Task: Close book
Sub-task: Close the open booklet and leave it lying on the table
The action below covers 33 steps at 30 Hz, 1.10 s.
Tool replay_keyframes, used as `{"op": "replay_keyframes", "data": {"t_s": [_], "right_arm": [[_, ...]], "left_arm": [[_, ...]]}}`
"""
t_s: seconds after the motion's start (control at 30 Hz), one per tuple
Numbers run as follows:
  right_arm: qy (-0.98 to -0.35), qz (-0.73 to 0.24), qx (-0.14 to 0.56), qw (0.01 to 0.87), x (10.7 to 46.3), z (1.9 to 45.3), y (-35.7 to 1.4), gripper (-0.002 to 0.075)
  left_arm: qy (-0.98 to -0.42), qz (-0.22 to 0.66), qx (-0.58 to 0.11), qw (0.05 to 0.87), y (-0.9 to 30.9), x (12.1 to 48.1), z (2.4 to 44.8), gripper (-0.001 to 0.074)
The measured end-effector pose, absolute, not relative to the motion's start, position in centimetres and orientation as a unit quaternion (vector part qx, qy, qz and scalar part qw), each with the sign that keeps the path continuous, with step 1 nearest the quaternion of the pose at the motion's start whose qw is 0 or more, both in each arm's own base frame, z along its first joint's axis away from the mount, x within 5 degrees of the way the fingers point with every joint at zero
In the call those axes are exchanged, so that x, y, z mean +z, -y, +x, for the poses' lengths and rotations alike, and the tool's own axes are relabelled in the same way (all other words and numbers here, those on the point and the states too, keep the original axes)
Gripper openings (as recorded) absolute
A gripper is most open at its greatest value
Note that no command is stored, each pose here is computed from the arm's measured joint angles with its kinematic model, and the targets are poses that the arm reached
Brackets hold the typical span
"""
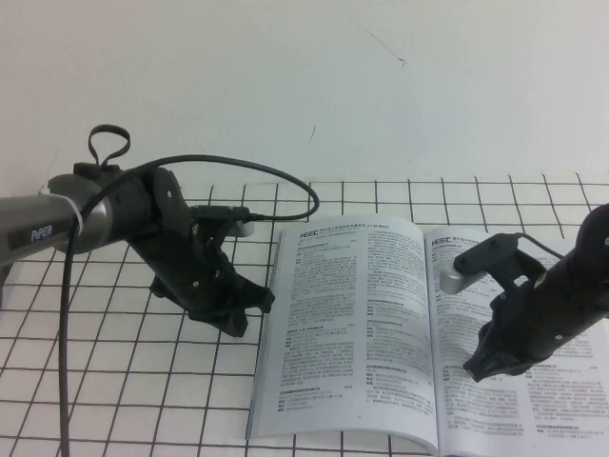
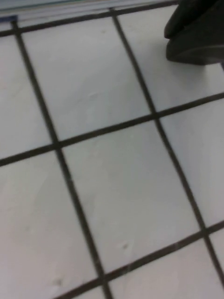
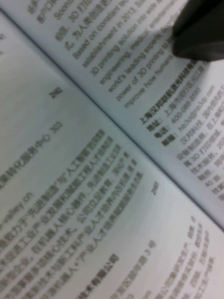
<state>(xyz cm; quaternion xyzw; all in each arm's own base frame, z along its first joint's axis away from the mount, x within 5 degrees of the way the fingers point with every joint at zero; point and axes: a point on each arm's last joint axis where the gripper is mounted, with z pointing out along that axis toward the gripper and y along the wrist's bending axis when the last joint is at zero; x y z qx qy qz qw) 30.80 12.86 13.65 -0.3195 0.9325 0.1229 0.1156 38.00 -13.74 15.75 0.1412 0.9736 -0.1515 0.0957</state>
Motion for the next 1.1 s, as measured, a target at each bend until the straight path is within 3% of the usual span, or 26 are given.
{"op": "replay_keyframes", "data": {"t_s": [0.33,0.77,1.1], "right_arm": [[-0.933,-0.320,0.123,0.114,13.4,30.9,-12.9,-0.0003],[-0.933,-0.319,0.122,0.116,13.4,31.0,-12.9,-0.0003],[-0.933,-0.319,0.122,0.116,13.4,31.0,-12.9,-0.0003]], "left_arm": [[-0.969,0.123,-0.187,0.108,14.9,14.9,38.4,-0.0004],[-0.953,0.188,-0.193,0.137,18.5,15.0,37.7,-0.0004],[-0.924,0.234,-0.264,0.147,23.3,16.3,37.0,-0.0004]]}}
